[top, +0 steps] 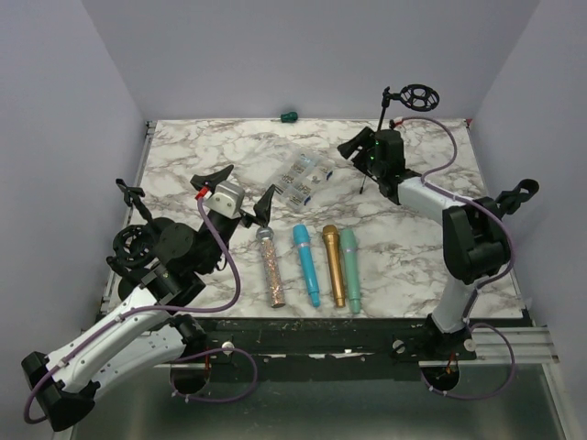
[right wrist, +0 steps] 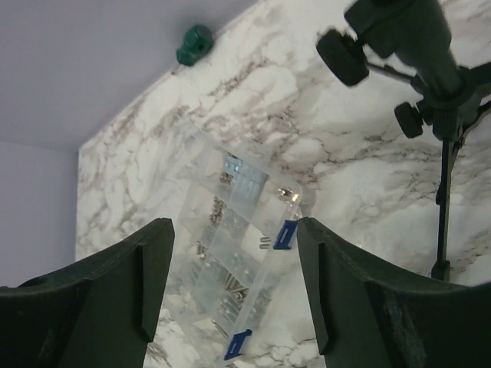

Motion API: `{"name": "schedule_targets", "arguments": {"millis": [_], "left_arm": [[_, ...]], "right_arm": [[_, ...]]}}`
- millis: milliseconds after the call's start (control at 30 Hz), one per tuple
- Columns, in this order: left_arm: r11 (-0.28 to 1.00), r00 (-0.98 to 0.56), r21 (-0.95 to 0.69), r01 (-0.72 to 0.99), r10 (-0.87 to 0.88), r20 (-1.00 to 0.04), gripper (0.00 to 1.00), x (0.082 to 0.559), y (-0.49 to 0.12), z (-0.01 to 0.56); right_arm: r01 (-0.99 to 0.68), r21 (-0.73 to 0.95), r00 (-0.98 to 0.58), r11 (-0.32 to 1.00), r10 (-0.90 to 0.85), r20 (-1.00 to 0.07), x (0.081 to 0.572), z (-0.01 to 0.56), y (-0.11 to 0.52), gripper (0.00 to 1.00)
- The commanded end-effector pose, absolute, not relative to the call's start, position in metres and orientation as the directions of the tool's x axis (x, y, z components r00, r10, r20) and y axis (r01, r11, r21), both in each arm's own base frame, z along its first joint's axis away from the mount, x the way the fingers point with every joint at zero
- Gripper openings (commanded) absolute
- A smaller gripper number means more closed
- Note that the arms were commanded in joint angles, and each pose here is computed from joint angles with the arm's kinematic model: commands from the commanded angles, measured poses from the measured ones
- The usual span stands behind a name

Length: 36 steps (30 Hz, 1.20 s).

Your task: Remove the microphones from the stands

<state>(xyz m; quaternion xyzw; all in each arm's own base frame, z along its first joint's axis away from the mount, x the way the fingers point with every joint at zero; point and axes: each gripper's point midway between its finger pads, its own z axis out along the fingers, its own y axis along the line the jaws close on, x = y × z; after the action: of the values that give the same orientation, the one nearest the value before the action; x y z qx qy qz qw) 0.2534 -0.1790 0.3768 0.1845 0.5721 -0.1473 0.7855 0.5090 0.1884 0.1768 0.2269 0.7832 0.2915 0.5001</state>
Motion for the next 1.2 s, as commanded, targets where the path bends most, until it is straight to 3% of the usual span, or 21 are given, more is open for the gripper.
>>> {"name": "schedule_targets", "arguments": {"millis": [0, 267, 600, 900, 1167], "left_arm": [[0.89, 0.334, 0.117, 0.441, -0.041, -0.942, 0.99, 0.249, -0.176, 0.393], [0.889, 0.326, 0.123, 0.441, -0.031, -0.945, 0.99, 0.252, -0.179, 0.389], [0.886, 0.316, 0.127, 0.446, -0.023, -0.949, 0.99, 0.254, -0.182, 0.385], [0.883, 0.31, 0.124, 0.454, -0.026, -0.95, 0.99, 0.255, -0.184, 0.384], [0.879, 0.306, 0.122, 0.461, -0.029, -0.951, 0.99, 0.254, -0.186, 0.383]], "right_arm": [[-0.019, 0.65, -0.479, 0.76, 0.564, -0.673, 0.515, 0.143, 0.208, 0.71], [0.145, 0.523, -0.492, 0.84, 0.52, -0.698, 0.51, 0.07, 0.176, 0.69], [0.278, 0.457, -0.529, 0.845, 0.532, -0.662, 0.499, 0.03, 0.126, 0.69], [0.463, 0.398, -0.458, 0.792, 0.599, -0.657, 0.477, 0.035, 0.05, 0.7], [0.438, 0.49, -0.399, 0.753, 0.652, -0.645, 0.477, 0.077, 0.015, 0.72]]}}
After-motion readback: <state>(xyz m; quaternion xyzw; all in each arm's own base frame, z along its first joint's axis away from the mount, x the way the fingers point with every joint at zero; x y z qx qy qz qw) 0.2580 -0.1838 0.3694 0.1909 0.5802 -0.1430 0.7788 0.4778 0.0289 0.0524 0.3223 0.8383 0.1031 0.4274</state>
